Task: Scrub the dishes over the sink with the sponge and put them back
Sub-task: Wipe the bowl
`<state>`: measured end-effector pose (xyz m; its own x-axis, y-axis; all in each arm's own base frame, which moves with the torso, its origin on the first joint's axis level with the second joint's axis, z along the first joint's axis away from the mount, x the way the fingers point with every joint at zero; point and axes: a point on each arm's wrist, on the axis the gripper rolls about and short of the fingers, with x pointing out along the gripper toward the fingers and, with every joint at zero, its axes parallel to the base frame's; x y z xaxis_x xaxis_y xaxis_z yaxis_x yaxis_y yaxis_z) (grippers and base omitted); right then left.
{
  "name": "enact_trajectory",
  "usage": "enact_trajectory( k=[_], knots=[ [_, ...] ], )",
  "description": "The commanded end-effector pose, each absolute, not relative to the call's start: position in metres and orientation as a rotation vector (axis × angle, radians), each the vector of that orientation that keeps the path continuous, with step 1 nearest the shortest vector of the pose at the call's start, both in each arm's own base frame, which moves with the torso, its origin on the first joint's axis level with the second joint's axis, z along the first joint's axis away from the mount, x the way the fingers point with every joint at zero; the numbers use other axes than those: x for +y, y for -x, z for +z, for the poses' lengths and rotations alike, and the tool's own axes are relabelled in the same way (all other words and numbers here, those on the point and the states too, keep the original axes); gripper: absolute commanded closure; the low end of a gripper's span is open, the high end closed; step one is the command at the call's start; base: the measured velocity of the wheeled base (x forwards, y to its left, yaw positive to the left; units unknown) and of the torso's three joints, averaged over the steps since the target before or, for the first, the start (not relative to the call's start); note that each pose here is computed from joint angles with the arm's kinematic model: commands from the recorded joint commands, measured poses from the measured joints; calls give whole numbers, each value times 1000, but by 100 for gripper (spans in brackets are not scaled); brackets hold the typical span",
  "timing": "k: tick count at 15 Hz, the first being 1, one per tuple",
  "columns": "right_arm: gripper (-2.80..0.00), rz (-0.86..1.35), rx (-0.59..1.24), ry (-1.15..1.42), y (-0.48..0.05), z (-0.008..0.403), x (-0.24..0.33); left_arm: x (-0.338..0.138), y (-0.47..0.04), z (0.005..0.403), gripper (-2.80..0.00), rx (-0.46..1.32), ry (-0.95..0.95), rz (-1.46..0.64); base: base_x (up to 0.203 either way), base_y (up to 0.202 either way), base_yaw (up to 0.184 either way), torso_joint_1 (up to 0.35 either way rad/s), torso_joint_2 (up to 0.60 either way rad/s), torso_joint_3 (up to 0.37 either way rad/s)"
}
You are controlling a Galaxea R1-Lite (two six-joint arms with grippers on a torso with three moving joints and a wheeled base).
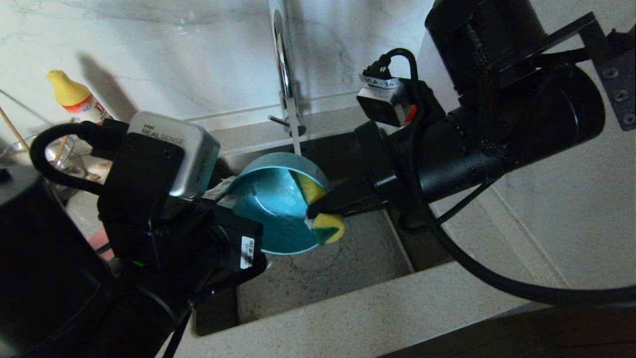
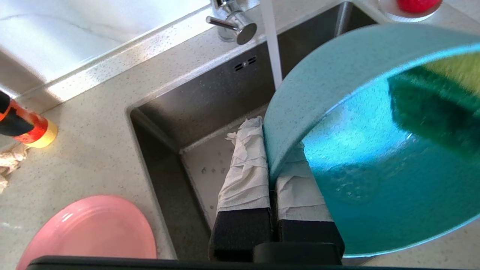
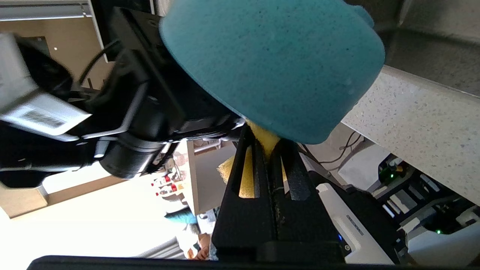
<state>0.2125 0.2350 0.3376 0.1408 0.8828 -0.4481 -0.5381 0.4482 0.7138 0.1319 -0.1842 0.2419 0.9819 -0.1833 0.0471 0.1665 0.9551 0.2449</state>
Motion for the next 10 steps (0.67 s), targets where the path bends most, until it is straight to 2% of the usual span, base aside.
enact_trajectory(
  k=[1, 5, 10],
  knots=[
    [0, 1078, 941, -444, -207, 346, 227, -184, -132, 242, 0, -71, -242, -173, 0, 0, 0, 0, 0, 0],
    [0, 1101, 918, -444, -209, 347, 232, -184, -132, 242, 0, -71, -242, -173, 0, 0, 0, 0, 0, 0],
    [0, 1124, 1013, -406, -204, 327, 257, -186, -133, 245, 0, -78, -229, -172, 0, 0, 0, 0, 0, 0]
  ],
)
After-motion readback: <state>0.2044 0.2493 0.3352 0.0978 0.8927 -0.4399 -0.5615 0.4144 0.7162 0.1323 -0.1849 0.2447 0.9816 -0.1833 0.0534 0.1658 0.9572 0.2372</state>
